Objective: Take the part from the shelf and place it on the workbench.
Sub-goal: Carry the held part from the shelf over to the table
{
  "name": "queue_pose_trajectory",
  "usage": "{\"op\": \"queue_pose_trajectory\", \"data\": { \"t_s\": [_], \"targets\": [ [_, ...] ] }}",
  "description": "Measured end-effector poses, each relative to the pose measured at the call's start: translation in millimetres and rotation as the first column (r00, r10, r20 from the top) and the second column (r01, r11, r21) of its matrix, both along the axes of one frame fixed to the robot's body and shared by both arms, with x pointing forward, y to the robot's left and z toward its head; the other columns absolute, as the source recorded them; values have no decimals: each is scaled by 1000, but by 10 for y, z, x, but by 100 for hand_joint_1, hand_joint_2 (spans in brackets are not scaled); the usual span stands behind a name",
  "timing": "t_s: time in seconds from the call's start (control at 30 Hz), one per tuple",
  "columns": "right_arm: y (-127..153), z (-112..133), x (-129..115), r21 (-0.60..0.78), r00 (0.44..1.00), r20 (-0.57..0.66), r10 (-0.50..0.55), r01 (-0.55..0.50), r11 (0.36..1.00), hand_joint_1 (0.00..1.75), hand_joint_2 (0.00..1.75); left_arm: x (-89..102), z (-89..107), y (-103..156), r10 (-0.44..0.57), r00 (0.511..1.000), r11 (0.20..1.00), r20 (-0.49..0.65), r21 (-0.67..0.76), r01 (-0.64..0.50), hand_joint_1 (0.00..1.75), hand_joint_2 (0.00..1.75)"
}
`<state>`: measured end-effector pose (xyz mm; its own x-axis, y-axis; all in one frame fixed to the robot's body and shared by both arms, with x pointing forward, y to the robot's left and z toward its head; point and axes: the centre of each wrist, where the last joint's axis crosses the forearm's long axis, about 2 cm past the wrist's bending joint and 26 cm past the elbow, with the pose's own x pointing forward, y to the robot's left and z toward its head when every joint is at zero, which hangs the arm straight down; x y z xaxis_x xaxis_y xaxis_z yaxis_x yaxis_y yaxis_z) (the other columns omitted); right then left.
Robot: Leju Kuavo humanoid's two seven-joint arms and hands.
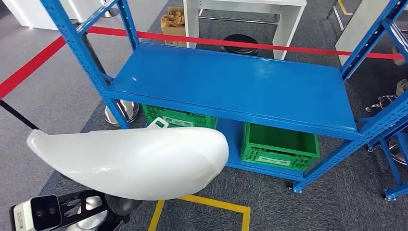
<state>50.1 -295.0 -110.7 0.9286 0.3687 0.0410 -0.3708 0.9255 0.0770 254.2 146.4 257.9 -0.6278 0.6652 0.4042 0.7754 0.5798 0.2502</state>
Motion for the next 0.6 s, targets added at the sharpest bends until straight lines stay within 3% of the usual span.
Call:
{"op": "queue_pose_trajectory", "data": {
  "t_s": [0.3,0.6],
  "targets": [
    [-91,-3,-39,2,998,-18,60,-60,998,0,0,14,-95,-8,-3,1000,999,-8,52,3,175,175],
    [-195,1,-38,-13,995,-70,68,-69,998,0,0,59,-63,-96,-50,999,993,-11,103,51,175,175]
  ]
}}
